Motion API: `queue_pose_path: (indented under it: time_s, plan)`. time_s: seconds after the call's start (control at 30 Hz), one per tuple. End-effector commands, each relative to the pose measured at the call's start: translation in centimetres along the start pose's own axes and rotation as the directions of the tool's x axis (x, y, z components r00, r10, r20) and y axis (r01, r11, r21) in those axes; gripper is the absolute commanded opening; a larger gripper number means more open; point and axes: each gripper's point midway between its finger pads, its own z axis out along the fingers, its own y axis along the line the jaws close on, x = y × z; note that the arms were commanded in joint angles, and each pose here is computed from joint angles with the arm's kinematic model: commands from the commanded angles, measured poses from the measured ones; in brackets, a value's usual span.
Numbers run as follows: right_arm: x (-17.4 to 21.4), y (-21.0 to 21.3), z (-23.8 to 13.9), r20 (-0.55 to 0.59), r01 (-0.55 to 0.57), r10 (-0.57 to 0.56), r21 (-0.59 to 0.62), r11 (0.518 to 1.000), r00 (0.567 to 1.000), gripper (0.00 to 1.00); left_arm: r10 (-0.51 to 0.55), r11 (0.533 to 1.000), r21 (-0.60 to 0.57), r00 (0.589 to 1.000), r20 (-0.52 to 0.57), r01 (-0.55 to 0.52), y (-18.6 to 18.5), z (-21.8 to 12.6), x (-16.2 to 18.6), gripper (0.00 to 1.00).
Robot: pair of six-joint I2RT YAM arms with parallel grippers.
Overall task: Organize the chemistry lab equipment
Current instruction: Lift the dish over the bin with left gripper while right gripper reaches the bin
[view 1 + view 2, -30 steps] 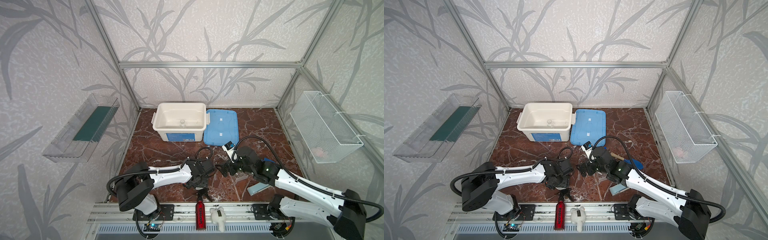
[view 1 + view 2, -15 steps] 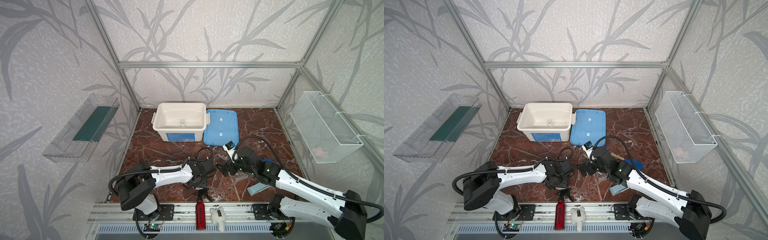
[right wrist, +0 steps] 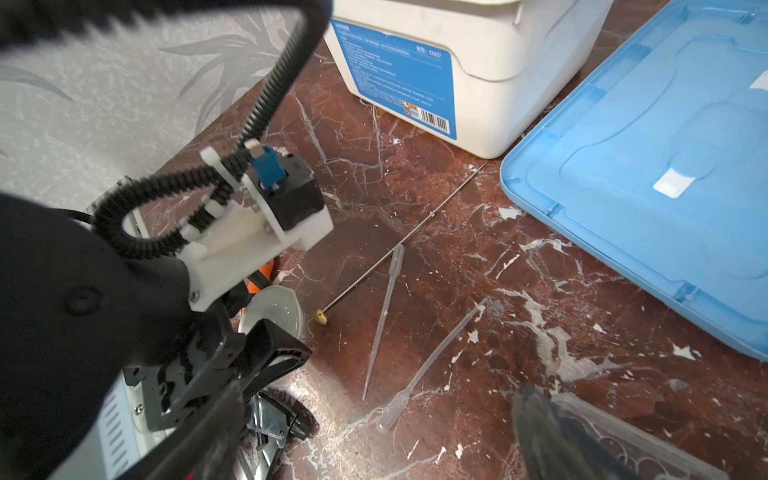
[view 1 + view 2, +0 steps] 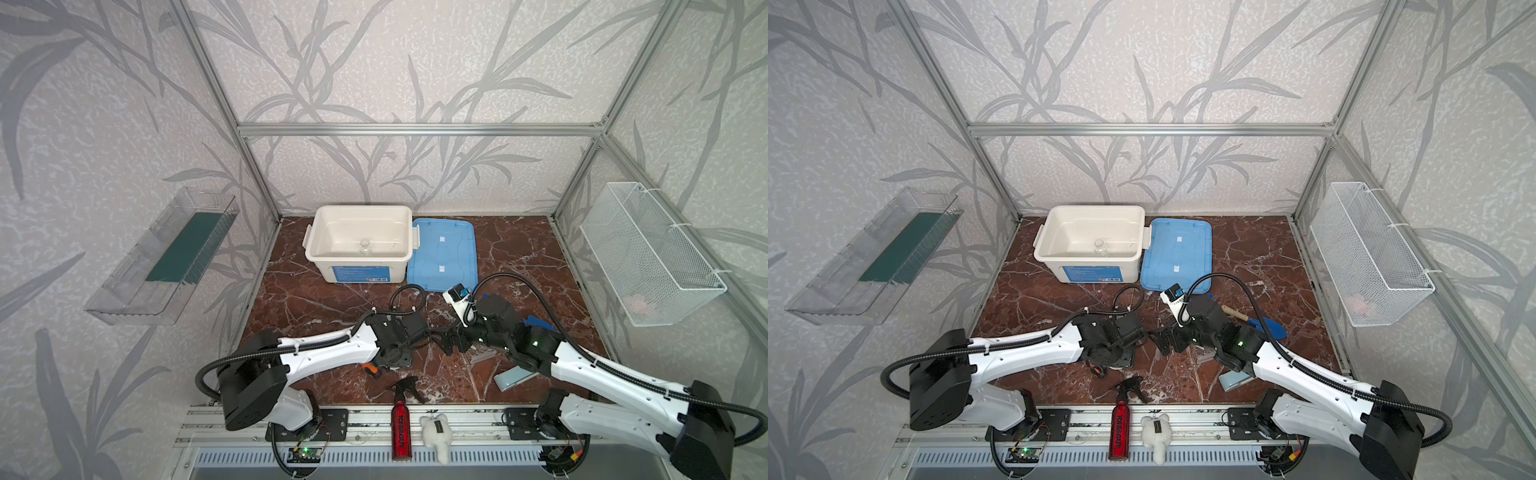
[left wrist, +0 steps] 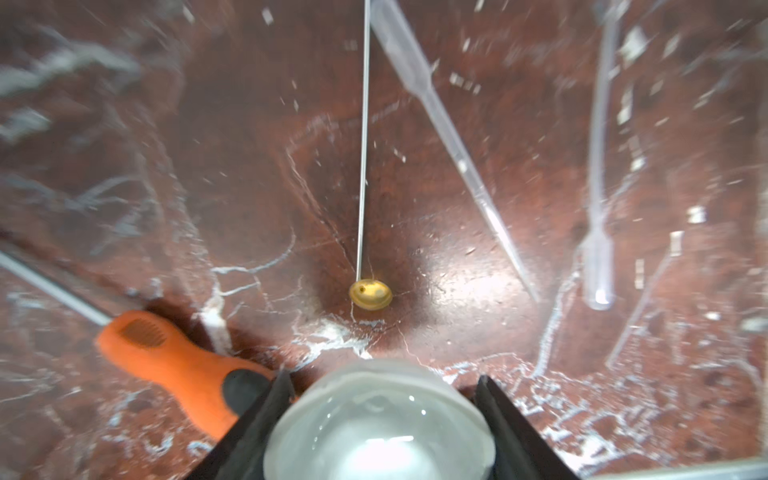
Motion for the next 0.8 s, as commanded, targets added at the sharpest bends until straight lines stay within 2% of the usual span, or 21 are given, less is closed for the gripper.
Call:
queue_pose_path:
  time_s: [0.0,0.2,0.47,0.63,0.77]
  plan:
    - [-2.5,1.0,-1.2,0.109,0.021,-0.018,-0.030,0.999,0.994,0.99,-0.005,0.999,-0.033,0.998,0.064,0.007,1.8,-2.5,-1.5,0.55]
    - [-4.5,1.3,-2.1,0.148,0.081,-0.079,-0.007,0.997,0.986,0.99,-0.020,1.000,0.006,0.982,0.188,0.019,3.4,-7.3,-5.5,0.55]
    - [-10.5,3.7,-2.5,0.235,0.167,-0.151,-0.045,0.985,0.960,0.99,-0.002,0.999,0.048,0.933,0.360,-0.016,4.6,-15.4,-13.9,0.53]
    - [-14.8,4.3,-1.0,0.254,0.157,-0.146,-0.024,0.987,0.956,0.99,0.017,0.998,0.051,0.910,0.414,-0.042,4.9,-17.5,-18.8,0.53]
    - [-17.4,4.8,1.4,0.225,0.163,-0.153,-0.030,0.986,0.962,0.99,-0.038,0.998,0.063,0.899,0.437,0.012,6.7,-17.3,-23.6,0.53]
